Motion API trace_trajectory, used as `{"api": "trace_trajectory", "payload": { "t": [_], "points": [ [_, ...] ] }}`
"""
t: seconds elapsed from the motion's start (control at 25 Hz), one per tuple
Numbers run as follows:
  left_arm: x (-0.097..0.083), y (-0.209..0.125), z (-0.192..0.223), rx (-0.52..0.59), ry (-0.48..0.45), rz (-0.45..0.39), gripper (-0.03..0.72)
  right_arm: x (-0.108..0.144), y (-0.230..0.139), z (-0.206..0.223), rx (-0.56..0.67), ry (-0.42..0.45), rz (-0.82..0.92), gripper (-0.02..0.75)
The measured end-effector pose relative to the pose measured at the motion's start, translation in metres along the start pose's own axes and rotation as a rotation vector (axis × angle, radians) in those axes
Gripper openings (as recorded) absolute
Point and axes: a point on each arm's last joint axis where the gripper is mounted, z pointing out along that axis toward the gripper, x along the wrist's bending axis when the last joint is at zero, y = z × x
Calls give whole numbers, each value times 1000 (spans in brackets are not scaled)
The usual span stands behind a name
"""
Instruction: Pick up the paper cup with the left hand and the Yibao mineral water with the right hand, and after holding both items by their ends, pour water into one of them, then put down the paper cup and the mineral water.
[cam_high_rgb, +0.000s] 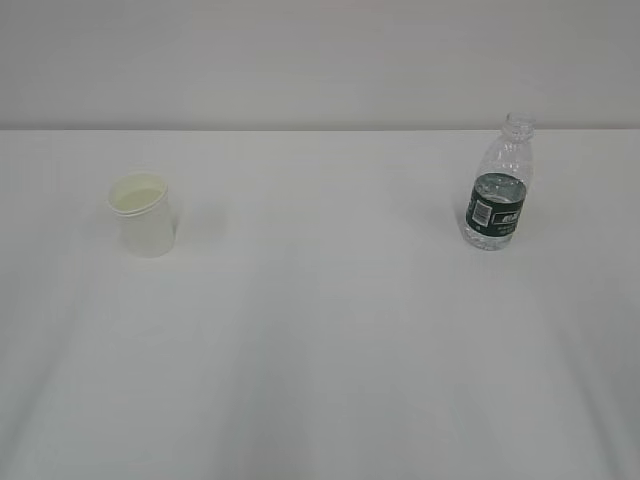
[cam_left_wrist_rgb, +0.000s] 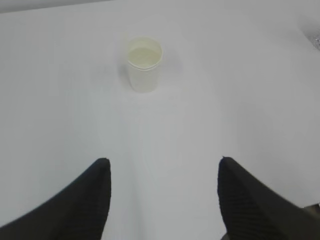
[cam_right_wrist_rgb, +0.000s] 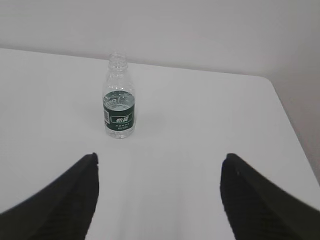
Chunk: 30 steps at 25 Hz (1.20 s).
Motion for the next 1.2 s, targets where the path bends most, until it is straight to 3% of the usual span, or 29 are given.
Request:
{"api": "trace_trajectory", "payload": {
  "t": [0.28, 0.6, 1.2],
  "points": [
    [-1, -4, -1, 35, -14, 0, 481, 1, -3, -9, 7, 11, 9, 615],
    [-3, -6, -13, -8, -42, 8, 535, 2, -3, -19, -13, 16, 18, 615],
    [-4, -23, -32, 61, -73, -15, 543, 6, -11, -23, 55, 53, 49, 615]
  ]
}}
